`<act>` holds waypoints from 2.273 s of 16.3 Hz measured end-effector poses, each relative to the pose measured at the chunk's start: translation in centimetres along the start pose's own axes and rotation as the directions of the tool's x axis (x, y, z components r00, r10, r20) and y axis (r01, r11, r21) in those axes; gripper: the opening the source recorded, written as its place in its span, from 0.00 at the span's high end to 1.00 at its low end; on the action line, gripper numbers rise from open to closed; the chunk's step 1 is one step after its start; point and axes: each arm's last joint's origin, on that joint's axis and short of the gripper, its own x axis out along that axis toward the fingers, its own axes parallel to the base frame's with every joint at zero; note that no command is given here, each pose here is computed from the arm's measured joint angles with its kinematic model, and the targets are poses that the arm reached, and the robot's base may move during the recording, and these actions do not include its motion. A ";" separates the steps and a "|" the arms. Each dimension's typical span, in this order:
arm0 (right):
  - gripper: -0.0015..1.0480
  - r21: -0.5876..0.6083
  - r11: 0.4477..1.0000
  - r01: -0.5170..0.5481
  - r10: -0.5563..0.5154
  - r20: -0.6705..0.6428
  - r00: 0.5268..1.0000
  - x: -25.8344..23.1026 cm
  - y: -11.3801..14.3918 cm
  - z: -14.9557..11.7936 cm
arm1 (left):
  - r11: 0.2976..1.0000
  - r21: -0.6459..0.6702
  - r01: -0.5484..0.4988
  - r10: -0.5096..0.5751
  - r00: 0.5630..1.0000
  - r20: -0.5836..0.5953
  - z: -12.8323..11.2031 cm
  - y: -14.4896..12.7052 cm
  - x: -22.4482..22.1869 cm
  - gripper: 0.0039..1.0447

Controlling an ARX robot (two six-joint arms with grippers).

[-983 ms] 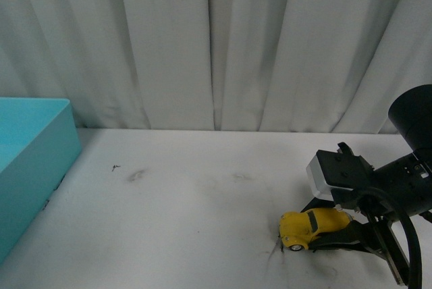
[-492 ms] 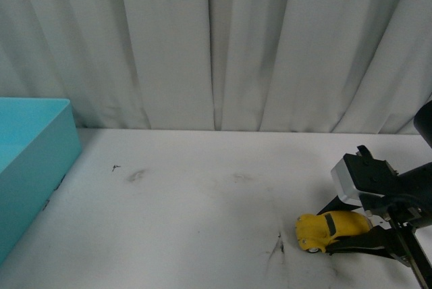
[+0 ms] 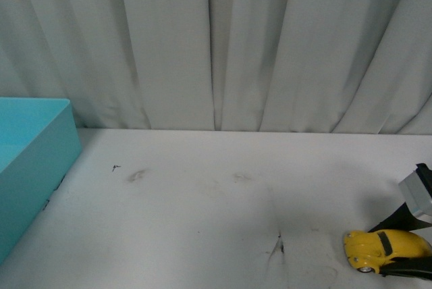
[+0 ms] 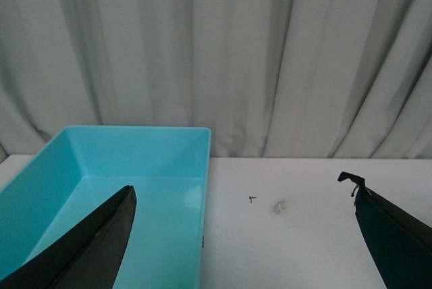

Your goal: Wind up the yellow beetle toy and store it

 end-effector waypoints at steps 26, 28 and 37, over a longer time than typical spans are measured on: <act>0.06 0.037 0.996 0.076 -0.074 -0.054 0.996 -2.4 1.0 -1.9 | 1.000 0.000 0.000 0.000 1.000 0.000 0.0 0.0 0.0 0.06; 0.06 -0.018 0.994 0.105 -0.106 -0.041 0.994 -2.2 0.8 -1.3 | 1.000 0.000 0.000 0.000 1.000 0.000 0.0 0.0 0.0 0.06; 0.25 -0.157 0.833 0.531 -0.554 -0.246 0.796 0.1 4.2 2.6 | 1.000 0.000 0.003 -0.003 1.000 0.002 0.0 0.0 0.0 0.06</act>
